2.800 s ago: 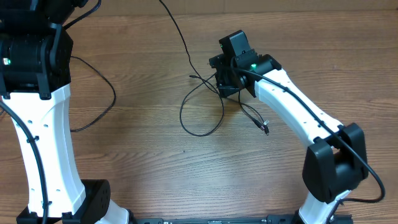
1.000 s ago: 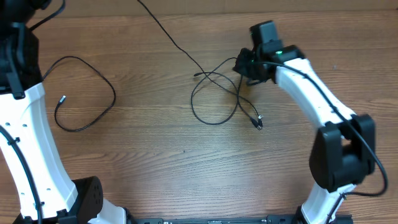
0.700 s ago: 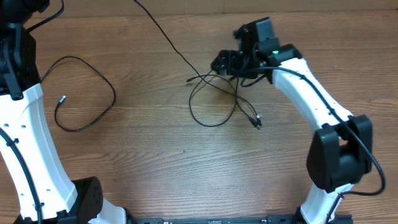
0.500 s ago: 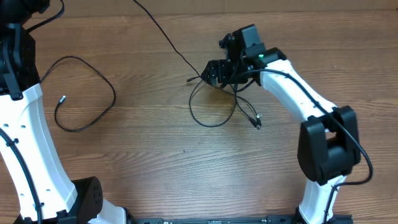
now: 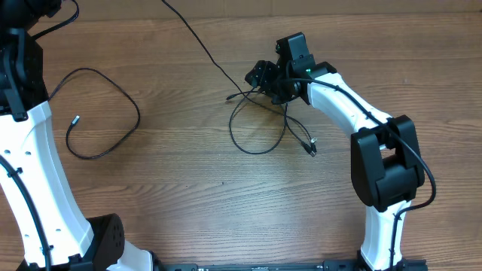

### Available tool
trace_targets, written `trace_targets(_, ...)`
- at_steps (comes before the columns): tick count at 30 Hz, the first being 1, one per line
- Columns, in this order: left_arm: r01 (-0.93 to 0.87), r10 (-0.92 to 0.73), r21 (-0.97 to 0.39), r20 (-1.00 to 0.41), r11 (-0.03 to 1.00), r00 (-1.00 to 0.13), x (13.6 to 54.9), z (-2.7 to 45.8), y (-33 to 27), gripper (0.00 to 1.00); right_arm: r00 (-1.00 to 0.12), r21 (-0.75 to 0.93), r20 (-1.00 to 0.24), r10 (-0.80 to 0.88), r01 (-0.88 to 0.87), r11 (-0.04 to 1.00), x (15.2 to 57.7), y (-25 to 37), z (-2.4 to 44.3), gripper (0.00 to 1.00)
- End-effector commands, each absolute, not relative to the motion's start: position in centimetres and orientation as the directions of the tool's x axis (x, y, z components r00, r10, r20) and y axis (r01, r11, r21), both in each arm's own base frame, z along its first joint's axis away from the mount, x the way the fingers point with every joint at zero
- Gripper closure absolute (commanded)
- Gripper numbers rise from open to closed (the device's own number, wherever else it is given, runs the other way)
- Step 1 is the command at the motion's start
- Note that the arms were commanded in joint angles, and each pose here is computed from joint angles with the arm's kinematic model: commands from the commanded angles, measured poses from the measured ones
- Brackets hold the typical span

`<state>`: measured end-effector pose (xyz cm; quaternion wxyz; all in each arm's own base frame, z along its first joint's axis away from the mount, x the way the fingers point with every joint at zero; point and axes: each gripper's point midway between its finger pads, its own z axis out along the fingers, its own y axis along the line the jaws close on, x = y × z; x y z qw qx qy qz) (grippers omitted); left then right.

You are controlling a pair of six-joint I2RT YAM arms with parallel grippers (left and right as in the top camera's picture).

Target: Untangle cables

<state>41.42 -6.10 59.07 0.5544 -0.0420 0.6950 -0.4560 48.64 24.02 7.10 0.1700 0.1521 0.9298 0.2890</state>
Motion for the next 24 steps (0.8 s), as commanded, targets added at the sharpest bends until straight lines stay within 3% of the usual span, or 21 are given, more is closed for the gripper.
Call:
trace_targets(1,0.491,-0.54,-0.641,-0.766,0.591,-0.349,39.8,60.5,-6.5,0.96,-0.847,0.578,-0.22,0.484,0.287,0.764,50.0,23.0,6.2,0.4)
trace_targets(9,0.477,-0.551,-0.639,-0.767,0.604,-0.33,40.0,60.6,-6.1,0.96,-0.857,0.621,-0.24,0.455,0.225,0.751,50.6,23.9,7.1,0.96)
trace_targets(15,0.482,-0.577,-0.605,-0.785,0.634,-0.225,39.7,62.7,-3.5,0.96,-0.87,0.68,-0.238,0.432,0.168,0.713,50.3,21.4,12.0,0.96)
trace_targets(20,0.423,-0.608,-0.591,-0.786,0.687,-0.111,38.3,64.4,1.4,0.96,-0.816,0.677,-0.354,0.457,0.114,0.727,49.2,15.5,20.2,0.96)
trace_targets(24,0.35,-0.605,-0.575,-0.796,0.739,-0.029,36.6,65.1,5.2,0.96,-0.764,0.677,-0.375,0.526,0.162,0.718,47.3,10.5,24.5,0.96)
